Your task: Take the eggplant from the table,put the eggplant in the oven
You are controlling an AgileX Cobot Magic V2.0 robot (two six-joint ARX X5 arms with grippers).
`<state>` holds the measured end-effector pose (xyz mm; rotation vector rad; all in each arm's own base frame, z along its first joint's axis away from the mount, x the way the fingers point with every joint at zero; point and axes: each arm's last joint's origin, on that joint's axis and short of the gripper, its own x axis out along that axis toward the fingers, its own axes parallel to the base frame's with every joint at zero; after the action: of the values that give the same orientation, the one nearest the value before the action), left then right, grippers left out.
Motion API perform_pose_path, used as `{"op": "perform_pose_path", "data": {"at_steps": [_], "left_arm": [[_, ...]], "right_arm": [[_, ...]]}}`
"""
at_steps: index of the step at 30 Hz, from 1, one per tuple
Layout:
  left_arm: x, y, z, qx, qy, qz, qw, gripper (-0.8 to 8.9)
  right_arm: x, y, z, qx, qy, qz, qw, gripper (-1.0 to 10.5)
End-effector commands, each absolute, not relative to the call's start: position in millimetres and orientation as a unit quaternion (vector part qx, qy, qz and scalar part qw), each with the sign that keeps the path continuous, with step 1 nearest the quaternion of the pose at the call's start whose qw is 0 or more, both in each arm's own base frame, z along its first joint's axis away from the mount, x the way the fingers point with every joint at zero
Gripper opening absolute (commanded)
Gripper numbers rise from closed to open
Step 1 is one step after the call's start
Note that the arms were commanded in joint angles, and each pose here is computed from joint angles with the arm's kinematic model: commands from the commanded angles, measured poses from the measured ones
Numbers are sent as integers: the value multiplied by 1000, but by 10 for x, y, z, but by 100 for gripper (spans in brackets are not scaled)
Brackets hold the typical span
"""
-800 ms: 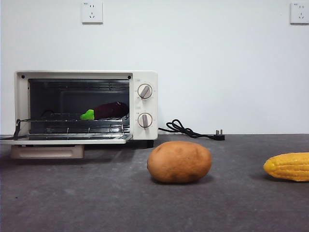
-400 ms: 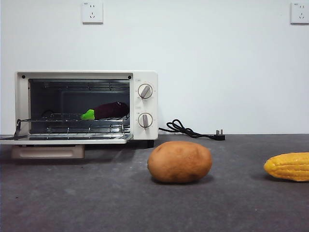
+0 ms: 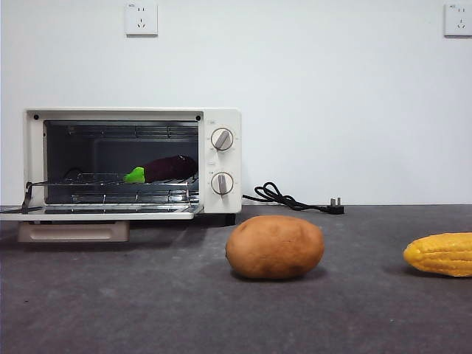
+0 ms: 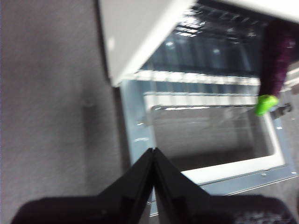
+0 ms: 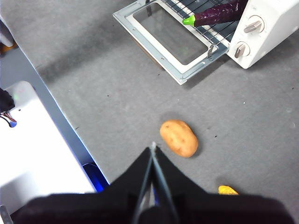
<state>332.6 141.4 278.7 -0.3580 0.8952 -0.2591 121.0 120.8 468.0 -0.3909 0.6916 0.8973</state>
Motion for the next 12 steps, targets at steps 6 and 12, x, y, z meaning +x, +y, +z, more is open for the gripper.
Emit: {"op": "perform_pose_path", "data": {"at_steps": [6, 12], "left_arm": [[3392, 1588, 2404, -192, 465, -124, 856, -6], [3395, 1568, 2186, -200, 460, -139, 854, -6]], "right_arm": [[1206, 1200, 4673, -191, 328, 417, 826, -12], [1213, 1198, 4670, -195, 328, 408, 829, -12]]}}
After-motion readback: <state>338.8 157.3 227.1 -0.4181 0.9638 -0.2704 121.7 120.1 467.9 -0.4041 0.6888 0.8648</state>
